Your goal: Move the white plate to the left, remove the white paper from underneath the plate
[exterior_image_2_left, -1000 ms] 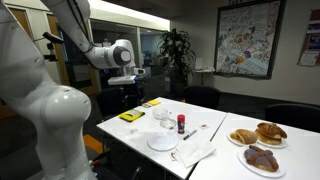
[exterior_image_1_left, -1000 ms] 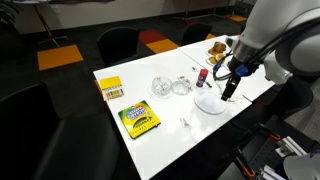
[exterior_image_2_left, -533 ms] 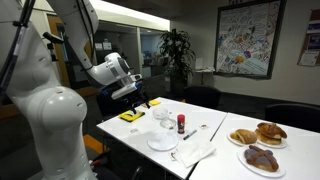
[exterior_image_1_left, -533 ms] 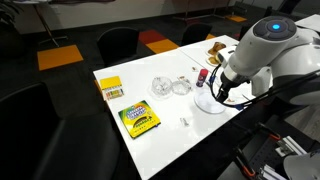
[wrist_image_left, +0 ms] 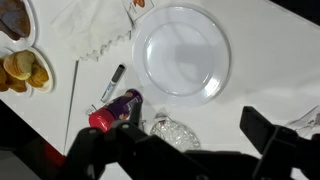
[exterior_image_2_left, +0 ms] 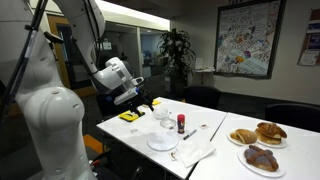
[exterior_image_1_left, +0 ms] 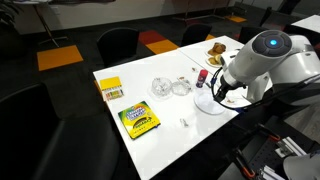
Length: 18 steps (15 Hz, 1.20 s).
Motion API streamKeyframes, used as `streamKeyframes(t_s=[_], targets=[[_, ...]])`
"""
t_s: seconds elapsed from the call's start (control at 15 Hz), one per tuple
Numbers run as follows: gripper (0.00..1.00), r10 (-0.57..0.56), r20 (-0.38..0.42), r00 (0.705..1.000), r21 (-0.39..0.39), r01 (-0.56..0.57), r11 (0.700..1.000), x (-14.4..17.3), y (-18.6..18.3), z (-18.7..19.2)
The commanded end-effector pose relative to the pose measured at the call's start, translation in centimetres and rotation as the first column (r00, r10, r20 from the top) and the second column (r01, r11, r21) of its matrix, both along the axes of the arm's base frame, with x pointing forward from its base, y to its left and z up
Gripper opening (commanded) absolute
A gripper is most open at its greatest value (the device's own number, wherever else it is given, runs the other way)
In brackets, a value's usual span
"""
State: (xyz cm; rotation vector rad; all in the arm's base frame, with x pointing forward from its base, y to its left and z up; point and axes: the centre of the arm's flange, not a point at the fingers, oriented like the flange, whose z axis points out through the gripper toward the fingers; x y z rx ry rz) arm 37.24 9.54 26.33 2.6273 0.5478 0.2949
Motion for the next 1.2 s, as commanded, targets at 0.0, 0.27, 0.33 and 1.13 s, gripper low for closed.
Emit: streamKeyframes(t_s=[0.0, 0.27, 0.33, 1.13], targets=[[1.0, 0.0, 0.0, 1.0, 0.0, 0.0, 1.0, 0.0, 0.0, 0.0], [1.0, -0.084, -0.047, 0.995, 0.023, 0.085, 0.996, 1.4, -3.2, -3.9], [1.0, -0.119, -0.06, 0.991, 0.036, 0.122, 0.992, 1.6, -4.1, -5.1], [1.0, -0.226, -0.071, 0.972, 0.155, 0.234, 0.96, 6.2, -3.4, -12.7]])
